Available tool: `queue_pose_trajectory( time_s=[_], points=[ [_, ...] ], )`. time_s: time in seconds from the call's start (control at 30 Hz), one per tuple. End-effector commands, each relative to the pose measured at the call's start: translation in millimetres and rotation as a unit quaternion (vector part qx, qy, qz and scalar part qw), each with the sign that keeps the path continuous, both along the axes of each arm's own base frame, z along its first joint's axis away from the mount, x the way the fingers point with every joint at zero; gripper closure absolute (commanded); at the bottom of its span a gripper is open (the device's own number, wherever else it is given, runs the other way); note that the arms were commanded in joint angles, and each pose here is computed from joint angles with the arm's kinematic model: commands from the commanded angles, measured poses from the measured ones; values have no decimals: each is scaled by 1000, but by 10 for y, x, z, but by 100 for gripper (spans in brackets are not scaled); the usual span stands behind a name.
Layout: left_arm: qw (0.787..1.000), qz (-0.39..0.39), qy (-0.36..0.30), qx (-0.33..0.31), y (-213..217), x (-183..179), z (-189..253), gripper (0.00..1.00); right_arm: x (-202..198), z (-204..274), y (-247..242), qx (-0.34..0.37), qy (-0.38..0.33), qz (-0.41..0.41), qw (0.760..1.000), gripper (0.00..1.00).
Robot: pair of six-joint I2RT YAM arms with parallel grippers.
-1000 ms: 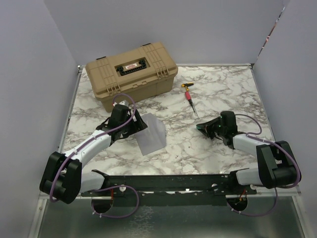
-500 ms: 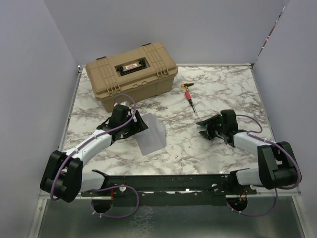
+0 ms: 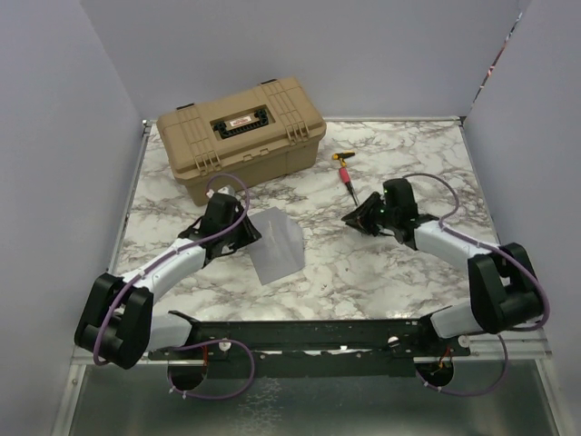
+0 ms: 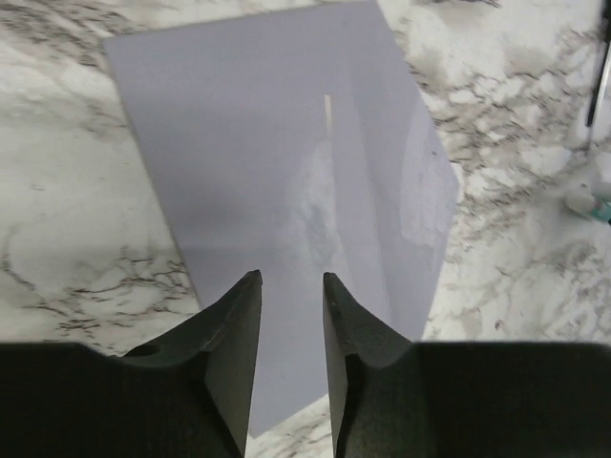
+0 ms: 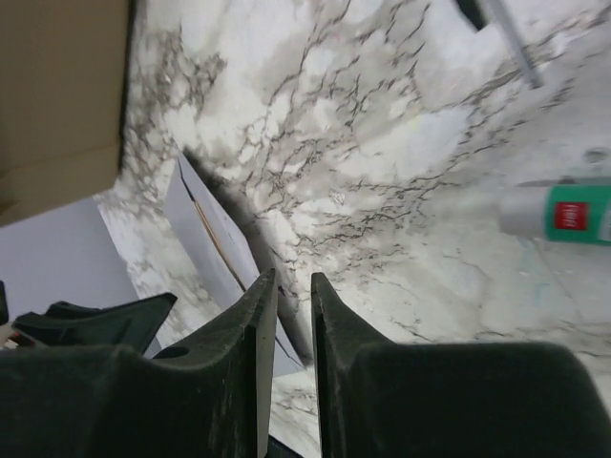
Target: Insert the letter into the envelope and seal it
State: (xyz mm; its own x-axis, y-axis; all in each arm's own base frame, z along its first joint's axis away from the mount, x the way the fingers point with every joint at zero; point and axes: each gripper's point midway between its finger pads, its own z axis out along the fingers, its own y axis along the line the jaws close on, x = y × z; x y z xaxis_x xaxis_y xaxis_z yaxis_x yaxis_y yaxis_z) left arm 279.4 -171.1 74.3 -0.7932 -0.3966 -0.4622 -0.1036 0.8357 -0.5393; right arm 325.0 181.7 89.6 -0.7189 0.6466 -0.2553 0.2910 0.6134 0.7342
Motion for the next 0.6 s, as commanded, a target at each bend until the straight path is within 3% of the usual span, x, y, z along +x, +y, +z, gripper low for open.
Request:
queue_pose_trajectory(
  time_s=[0.0,0.27,0.57],
  points=[
    [995,82,-28,38,288,100,-118,70,45,-289,247,-32,12,48,998,79],
    [992,100,26,77,432,-65,-563,79,100,-568,733,-54,33,104,992,86],
    [991,97,39,81,443,-131,-662,79,-61,-773,1072,-8,67,166,984,86]
  ],
)
